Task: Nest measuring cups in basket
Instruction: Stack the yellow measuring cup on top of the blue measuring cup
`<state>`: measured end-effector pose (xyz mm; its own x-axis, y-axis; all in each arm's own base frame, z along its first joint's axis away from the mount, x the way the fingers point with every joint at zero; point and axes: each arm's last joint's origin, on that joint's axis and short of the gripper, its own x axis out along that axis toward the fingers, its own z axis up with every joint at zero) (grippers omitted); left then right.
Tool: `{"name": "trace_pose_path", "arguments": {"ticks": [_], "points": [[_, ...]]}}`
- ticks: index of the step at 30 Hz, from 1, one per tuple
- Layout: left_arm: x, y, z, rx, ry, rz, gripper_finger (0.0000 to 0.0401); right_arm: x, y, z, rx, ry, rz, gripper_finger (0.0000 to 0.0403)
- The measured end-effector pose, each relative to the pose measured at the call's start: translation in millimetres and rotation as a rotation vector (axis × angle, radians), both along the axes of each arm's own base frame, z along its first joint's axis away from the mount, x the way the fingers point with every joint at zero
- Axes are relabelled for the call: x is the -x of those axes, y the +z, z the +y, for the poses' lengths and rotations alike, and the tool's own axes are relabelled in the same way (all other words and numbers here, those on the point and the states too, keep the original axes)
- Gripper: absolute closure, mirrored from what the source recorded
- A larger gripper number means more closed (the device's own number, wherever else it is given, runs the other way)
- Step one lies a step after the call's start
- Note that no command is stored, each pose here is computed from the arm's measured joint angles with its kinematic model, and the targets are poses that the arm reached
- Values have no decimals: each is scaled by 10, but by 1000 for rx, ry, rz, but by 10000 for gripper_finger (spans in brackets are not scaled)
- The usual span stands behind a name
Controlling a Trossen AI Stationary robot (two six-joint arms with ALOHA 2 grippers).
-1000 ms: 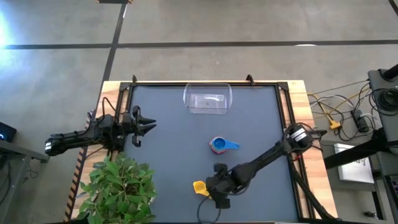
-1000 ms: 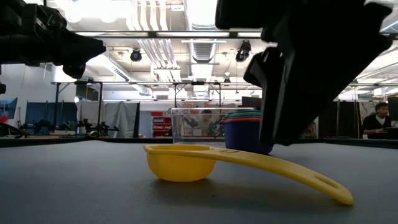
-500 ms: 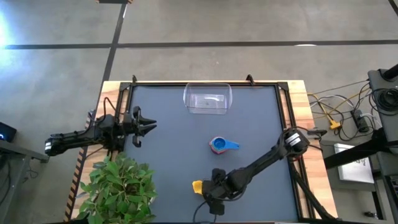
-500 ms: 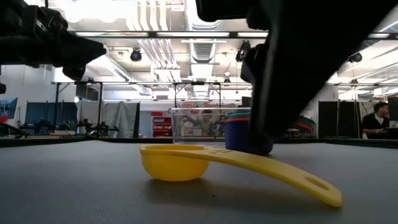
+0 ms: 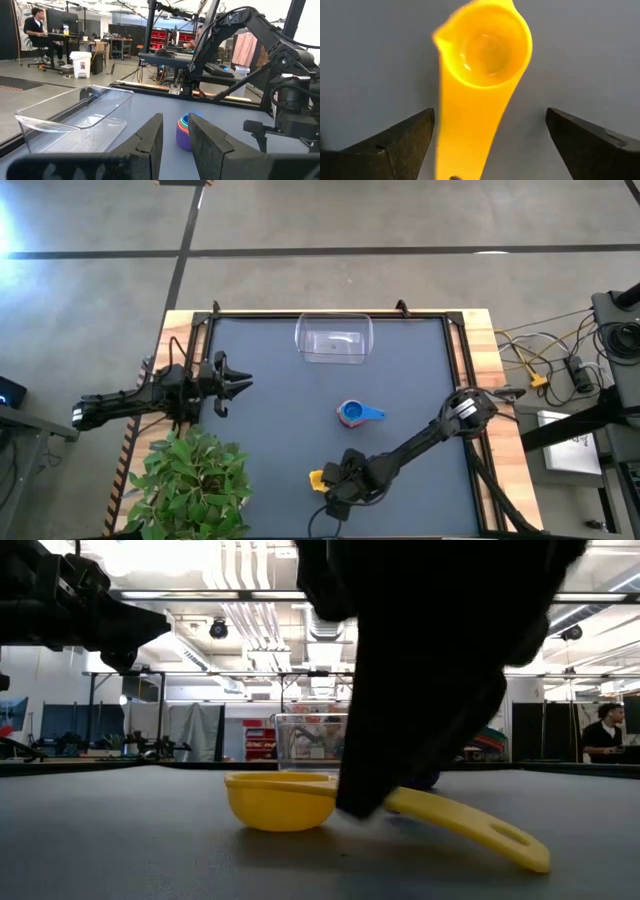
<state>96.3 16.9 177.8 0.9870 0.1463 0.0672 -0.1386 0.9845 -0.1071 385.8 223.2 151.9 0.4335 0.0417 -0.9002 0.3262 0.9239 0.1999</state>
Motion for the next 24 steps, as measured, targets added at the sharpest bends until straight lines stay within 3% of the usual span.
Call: {"name": "trace_pose_path", "arguments": {"ticks": [4,8,19,24], "points": [[0,-6,0,1,0,6,327,3,-68,-5,22,-7,24,44],[0,-8,0,2,0,8,327,35,-82,-27,54,-9,58,79],[1,-5,0,2,2,8,327,79,-68,-58,112,54,90,267],[0,-7,1,2,2,10,327,94,-28,-65,123,97,92,275]]}}
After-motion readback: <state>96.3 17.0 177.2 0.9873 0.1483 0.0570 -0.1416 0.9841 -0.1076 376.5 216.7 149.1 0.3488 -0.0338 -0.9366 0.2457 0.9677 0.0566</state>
